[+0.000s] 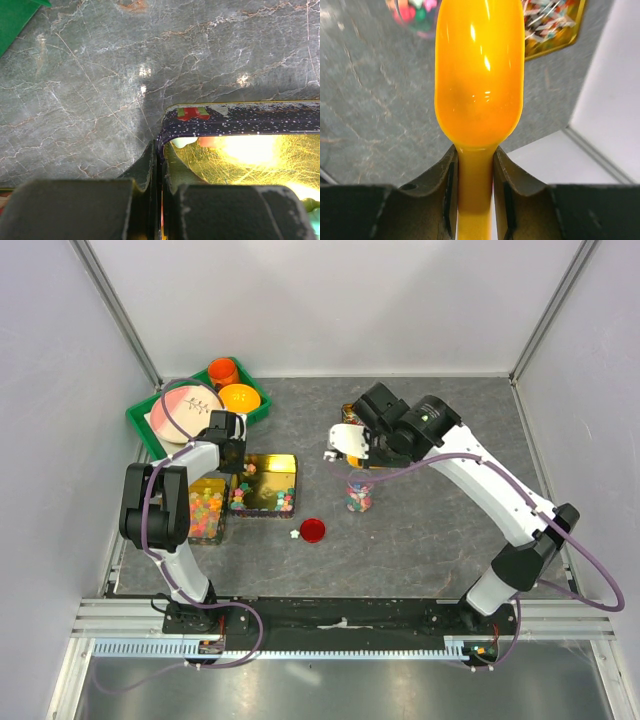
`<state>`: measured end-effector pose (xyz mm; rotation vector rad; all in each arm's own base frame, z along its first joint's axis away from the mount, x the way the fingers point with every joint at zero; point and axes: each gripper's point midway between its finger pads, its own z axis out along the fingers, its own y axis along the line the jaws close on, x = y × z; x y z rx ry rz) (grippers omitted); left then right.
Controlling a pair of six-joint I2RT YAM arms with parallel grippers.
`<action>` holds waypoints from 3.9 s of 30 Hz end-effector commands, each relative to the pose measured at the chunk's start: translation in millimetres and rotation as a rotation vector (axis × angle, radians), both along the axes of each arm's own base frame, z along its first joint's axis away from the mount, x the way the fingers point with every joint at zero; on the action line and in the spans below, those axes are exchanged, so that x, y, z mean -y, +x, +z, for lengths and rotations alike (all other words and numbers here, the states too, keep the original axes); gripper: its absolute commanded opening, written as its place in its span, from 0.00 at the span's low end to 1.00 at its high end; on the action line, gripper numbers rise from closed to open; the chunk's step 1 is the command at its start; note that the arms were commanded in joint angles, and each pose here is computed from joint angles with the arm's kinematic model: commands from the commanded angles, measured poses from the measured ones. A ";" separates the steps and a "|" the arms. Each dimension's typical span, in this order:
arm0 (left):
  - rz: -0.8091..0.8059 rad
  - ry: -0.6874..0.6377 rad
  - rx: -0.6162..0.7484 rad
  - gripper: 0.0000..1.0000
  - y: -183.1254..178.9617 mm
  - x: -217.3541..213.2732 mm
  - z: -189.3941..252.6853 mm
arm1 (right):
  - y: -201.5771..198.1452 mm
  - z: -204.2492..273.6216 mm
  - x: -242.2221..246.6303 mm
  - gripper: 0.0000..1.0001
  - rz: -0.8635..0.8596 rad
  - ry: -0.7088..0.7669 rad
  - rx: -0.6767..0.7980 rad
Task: Pack the candies
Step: Place the fake candies in the packing bottle, then scoop the fake candies from the storage box.
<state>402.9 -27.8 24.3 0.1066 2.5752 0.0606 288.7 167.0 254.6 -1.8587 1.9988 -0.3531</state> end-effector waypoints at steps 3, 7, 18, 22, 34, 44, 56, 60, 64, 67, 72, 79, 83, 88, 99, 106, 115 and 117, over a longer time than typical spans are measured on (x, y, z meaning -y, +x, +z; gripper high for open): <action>0.004 -0.050 0.088 0.02 24.9 6.7 11.3 | -10.9 22.8 -52.1 0.00 0.079 0.036 0.047; -0.018 -0.079 0.107 0.02 26.0 12.7 23.4 | 2.8 22.7 -91.3 0.00 0.123 0.038 0.109; -0.258 -0.447 -0.150 0.01 -4.8 79.6 37.5 | -0.2 36.7 -137.3 0.00 0.191 0.227 0.070; -0.317 -0.478 -0.213 0.01 -11.0 84.8 42.4 | -10.9 43.2 -143.3 0.00 0.210 0.290 0.031; -0.357 -0.644 -0.383 0.02 -44.9 107.5 48.4 | -20.3 45.8 -151.4 0.00 0.238 0.326 -0.016; -0.179 -0.265 0.023 0.01 -6.1 56.4 61.3 | 1.0 16.3 -138.1 0.00 0.176 0.149 0.047; -0.099 -0.121 0.174 0.02 -7.6 52.8 81.8 | 20.1 -21.5 -165.9 0.00 0.160 -0.054 0.181; -0.071 -0.093 0.184 0.02 -6.0 46.6 79.8 | 23.1 -38.5 -172.5 0.00 0.179 -0.159 0.201; -0.062 -0.082 0.189 0.02 -6.4 43.8 77.7 | 22.2 -58.3 -175.6 0.00 0.206 -0.293 0.216; -0.056 -0.078 0.198 0.02 -5.4 42.7 78.8 | 22.0 -74.3 -181.8 0.00 0.230 -0.367 0.208; -0.054 -0.076 0.198 0.02 -5.7 42.1 77.3 | 20.2 -97.4 -196.3 0.00 0.284 -0.461 0.203; -0.053 -0.074 0.195 0.01 -5.7 41.8 74.7 | 14.5 -116.5 -212.2 0.00 0.342 -0.471 0.172; -0.053 -0.075 0.200 0.02 -4.5 42.0 75.0 | 8.6 -124.4 -216.2 0.00 0.352 -0.440 0.134; -0.052 -0.074 0.203 0.02 -4.1 41.8 75.8 | 2.8 -139.6 -228.7 0.00 0.340 -0.361 0.105; -0.046 -0.066 0.206 0.01 -4.7 39.4 75.7 | -6.7 -168.6 -273.7 0.00 0.312 -0.172 0.100; -0.045 -0.065 0.205 0.02 -5.2 39.0 74.7 | -8.6 -183.4 -297.8 0.00 0.276 -0.047 0.085; -0.045 -0.063 0.209 0.02 -5.7 37.5 75.4 | -16.2 -193.2 -319.1 0.00 0.264 0.101 0.007; -0.043 -0.064 0.211 0.01 -5.3 36.6 75.2 | -18.0 -198.0 -315.7 0.00 0.256 0.114 -0.018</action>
